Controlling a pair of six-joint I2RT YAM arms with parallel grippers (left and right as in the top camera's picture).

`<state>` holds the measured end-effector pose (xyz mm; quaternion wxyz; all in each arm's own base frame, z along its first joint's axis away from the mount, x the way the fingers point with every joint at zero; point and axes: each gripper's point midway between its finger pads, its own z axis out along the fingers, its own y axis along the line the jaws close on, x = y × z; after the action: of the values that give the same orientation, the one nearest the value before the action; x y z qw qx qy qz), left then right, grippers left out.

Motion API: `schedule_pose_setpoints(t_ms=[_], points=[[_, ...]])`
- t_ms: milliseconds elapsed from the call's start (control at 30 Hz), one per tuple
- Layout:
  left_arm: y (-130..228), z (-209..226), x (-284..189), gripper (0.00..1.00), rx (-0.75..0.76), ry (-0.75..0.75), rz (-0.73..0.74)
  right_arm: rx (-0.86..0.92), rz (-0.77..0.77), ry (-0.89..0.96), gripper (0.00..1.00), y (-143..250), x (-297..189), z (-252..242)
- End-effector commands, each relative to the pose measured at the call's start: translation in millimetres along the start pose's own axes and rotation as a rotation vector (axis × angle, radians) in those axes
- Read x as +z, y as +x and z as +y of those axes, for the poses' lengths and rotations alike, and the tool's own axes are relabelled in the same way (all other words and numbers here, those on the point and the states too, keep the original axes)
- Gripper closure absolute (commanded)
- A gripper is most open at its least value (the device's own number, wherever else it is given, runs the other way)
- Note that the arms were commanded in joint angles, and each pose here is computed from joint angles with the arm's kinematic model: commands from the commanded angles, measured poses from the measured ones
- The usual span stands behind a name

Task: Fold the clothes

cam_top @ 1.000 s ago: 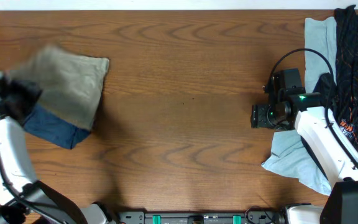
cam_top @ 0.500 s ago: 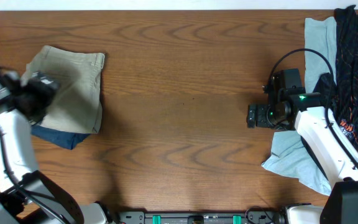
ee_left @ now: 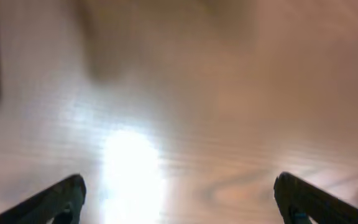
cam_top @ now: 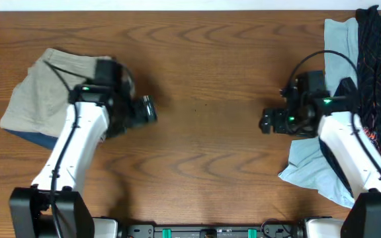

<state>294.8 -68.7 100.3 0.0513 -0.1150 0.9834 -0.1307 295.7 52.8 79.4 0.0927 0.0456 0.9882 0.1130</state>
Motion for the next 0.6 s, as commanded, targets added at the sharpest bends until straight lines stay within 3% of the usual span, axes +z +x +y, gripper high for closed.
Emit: schedule_pose_setpoints(t_ms=[0,133,267,433,567], points=[[26.1,26.5,-3.2,0.02,0.006,-0.151,0.089,-0.007,-0.012,0.004,0.01,-10.4,-23.0,-12.8],[57.5,36.5,-11.5,0.02,-0.020,-0.193,0.205,0.008,0.041,0.016,0.01,1.1,-38.3,-23.0],[67.5,37.5,-22.6,0.02,-0.013,-0.182,0.170,0.032,0.024,0.022,0.01,8.0,-53.1,-27.6],[71.4,31.8,-52.5,0.02,0.028,-0.110,-0.040,0.025,-0.107,0.051,0.01,12.0,-80.4,-30.3],[73.5,25.0,-88.1,0.02,0.080,-0.021,-0.307,0.015,-0.324,0.073,0.01,13.1,-106.4,-30.6]])
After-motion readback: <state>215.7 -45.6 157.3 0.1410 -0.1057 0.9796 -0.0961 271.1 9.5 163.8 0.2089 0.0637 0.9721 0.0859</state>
